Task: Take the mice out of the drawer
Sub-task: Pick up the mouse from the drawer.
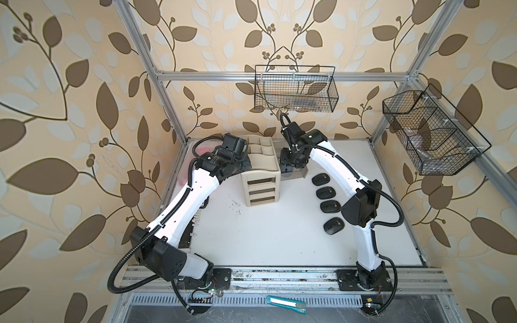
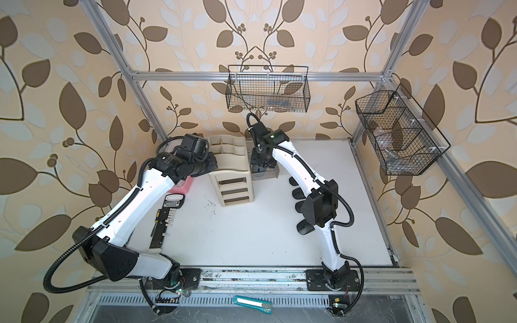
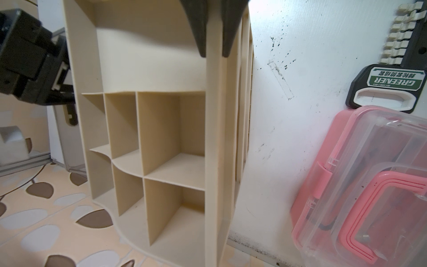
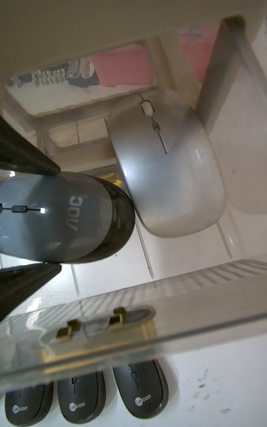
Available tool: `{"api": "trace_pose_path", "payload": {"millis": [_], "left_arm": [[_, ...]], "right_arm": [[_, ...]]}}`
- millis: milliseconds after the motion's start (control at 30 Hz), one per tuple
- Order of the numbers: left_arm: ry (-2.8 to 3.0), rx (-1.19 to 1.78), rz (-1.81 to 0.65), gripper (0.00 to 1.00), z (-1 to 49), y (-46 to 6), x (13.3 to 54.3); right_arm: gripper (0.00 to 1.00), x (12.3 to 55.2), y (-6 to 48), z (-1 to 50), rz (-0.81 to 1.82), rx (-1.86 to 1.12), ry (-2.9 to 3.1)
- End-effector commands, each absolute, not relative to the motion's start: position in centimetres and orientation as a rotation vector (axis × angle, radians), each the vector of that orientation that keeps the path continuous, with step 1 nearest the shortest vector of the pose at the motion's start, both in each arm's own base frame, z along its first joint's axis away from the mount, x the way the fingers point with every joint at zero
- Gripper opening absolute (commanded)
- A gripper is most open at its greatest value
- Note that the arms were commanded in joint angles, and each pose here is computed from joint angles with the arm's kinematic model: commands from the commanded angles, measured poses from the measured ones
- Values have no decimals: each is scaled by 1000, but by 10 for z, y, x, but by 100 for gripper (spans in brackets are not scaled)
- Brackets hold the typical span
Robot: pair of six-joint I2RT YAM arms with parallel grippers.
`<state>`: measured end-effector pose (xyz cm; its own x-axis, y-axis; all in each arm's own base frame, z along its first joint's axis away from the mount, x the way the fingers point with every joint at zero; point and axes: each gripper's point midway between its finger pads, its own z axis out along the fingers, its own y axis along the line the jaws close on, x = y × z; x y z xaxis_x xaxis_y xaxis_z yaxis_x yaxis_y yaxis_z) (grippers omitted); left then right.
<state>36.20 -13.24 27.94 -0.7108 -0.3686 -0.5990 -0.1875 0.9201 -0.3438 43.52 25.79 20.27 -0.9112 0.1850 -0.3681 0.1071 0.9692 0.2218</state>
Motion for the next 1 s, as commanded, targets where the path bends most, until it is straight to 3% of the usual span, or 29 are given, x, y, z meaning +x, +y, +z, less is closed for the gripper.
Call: {"api": "trace_pose_path", "payload": {"millis": [0,333,633,967], "left_arm": [[2231,-390,-461,0,318,-141,367],[2226,-383,-469,0,319,-143,370],[2224,-381,-476,0,320,-145,371],[2241,-389,-426,0,317,-139,371]], "right_arm": [[61,440,245,185,222,220,2747],[73,432,267,167,224,131,2809],[57,437,247,181,163,174,2757],[56,448,262,231,400,232,2622]]}}
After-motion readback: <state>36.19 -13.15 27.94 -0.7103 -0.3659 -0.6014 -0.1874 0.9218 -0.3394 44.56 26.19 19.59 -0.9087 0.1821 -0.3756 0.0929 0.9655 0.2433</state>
